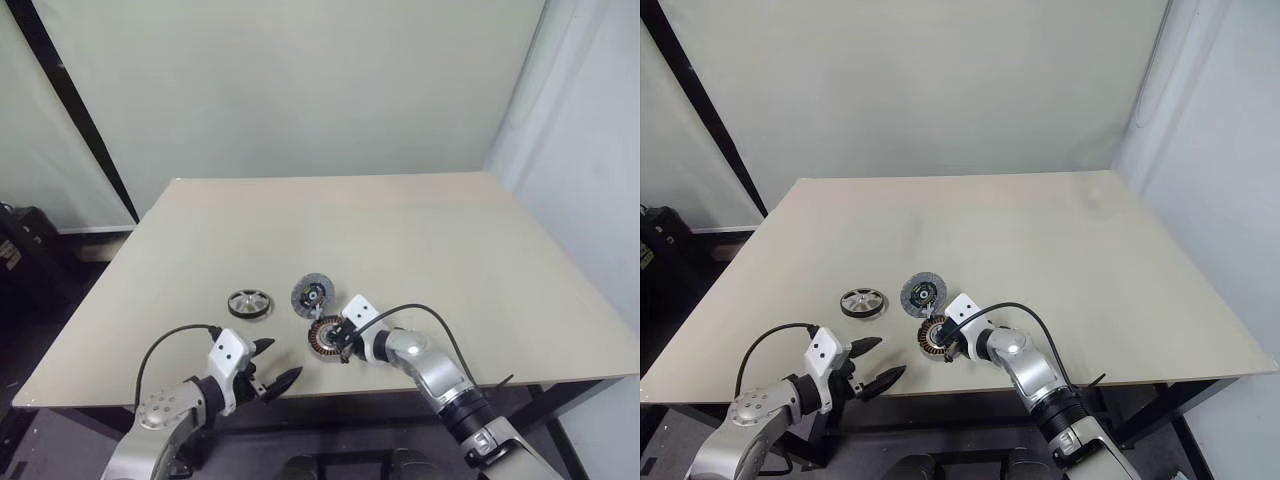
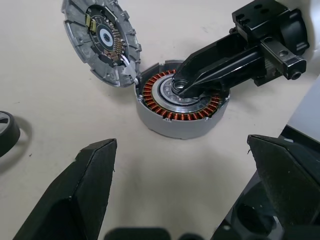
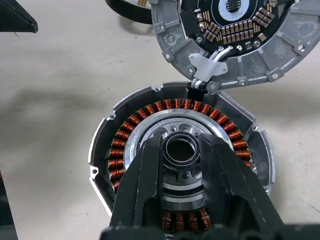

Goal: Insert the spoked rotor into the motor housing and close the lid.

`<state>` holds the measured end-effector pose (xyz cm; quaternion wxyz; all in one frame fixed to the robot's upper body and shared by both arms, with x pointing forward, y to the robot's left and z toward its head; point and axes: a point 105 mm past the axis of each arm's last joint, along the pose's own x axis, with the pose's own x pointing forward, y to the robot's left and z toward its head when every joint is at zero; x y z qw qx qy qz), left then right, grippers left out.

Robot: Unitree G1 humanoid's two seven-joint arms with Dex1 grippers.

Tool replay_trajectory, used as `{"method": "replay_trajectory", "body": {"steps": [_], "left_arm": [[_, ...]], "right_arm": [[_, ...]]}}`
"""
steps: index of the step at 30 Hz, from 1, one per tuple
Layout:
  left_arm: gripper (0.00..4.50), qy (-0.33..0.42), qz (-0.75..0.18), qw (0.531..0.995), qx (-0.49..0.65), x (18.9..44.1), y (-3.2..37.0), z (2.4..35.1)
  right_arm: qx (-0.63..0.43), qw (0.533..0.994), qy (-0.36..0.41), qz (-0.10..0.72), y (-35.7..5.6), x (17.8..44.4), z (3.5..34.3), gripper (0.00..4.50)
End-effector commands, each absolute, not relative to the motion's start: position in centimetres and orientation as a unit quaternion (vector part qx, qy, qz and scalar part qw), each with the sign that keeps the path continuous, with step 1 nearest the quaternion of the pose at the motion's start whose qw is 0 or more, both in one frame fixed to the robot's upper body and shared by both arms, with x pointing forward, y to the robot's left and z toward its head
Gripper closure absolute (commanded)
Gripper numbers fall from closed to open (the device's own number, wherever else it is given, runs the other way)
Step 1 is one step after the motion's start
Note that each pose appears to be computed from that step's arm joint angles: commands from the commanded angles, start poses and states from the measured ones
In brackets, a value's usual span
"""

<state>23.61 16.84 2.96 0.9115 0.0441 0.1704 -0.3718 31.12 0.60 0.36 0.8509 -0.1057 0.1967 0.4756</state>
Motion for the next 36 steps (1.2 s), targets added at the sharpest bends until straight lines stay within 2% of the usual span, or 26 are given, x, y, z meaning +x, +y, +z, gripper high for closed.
{"method": "replay_trajectory", "body": {"steps": [1, 9, 17, 21, 29, 33, 36], "left_arm": [[0.0, 0.149, -0.379, 0.912, 0.056, 24.0, 16.5, 3.9], [0.0, 0.153, -0.381, 0.91, 0.056, 23.8, 16.4, 3.8], [0.0, 0.154, -0.383, 0.909, 0.055, 23.8, 16.4, 3.7], [0.0, 0.154, -0.382, 0.909, 0.055, 23.9, 16.4, 3.7], [0.0, 0.15, -0.378, 0.912, 0.056, 24.1, 16.5, 3.9], [0.0, 0.149, -0.376, 0.913, 0.057, 24.1, 16.6, 4.0], [0.0, 0.147, -0.372, 0.915, 0.057, 24.2, 16.7, 4.1]], "right_arm": [[-0.111, 0.854, 0.178, 0.476, 0.7, 31.6, 1.5, 3.41], [-0.101, 0.852, 0.165, 0.486, 1.3, 31.3, 2.4, 0.72], [-0.091, 0.857, 0.151, 0.484, 1.0, 31.3, 4.0, 0.72], [-0.097, 0.858, 0.148, 0.482, 0.9, 31.3, 4.1, 1.63], [-0.121, 0.853, 0.166, 0.48, 1.0, 31.3, 2.3, 4.41], [-0.153, 0.842, 0.187, 0.482, 0.7, 31.2, 0.8, 4.46], [-0.152, 0.845, 0.18, 0.48, 0.6, 31.4, 1.1, 4.46]]}}
